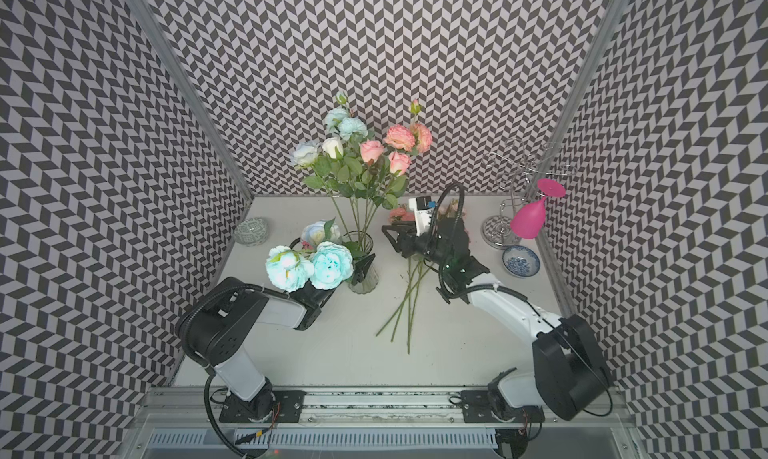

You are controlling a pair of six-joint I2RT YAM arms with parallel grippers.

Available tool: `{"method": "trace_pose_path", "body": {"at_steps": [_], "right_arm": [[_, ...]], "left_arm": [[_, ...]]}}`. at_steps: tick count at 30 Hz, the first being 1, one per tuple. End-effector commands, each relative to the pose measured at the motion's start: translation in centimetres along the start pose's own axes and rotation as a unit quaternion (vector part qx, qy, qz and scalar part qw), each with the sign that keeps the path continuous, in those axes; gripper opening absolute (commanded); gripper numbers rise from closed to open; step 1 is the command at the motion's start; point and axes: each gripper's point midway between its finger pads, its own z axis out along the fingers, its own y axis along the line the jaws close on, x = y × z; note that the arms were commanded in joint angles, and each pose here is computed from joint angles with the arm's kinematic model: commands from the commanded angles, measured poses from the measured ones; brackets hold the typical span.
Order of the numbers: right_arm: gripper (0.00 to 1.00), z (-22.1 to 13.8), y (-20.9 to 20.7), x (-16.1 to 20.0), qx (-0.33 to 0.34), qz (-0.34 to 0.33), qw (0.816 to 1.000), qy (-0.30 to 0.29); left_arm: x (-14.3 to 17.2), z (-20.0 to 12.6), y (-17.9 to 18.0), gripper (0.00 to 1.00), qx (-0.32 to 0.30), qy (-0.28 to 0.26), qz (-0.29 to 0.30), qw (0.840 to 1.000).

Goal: Pick out pink flowers from the vase
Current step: Place the flower at the center of the board, then pick up the flower from the vase.

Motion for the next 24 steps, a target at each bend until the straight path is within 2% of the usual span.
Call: {"method": "trace_pose_path", "body": {"at_steps": [1,9,19,24], "right_arm": [[0.43,0.8,1.0,-2.1,-0.023,-0.027,0.999,-0.033],[0.39,2.7,1.0,-2.7,-0.033,-0.023,0.998,-0.042],[0.36,4.2,2.8,-2.3,-0.067,-0.014,0.997,-0.040],[0.27,5.2,2.3,-2.8,-0.058,-0.023,0.997,-0.041]], "left_arm": [[5.3,-1.1,0.1,0.00,-0.007,0.093,-0.031,0.995],[5.3,-1.0,0.2,0.00,-0.008,0.093,-0.030,0.995],[5.3,-1.1,0.5,0.00,-0.012,0.094,-0.028,0.995],[5.3,-1.1,0.4,0.00,-0.011,0.094,-0.030,0.995]]}}
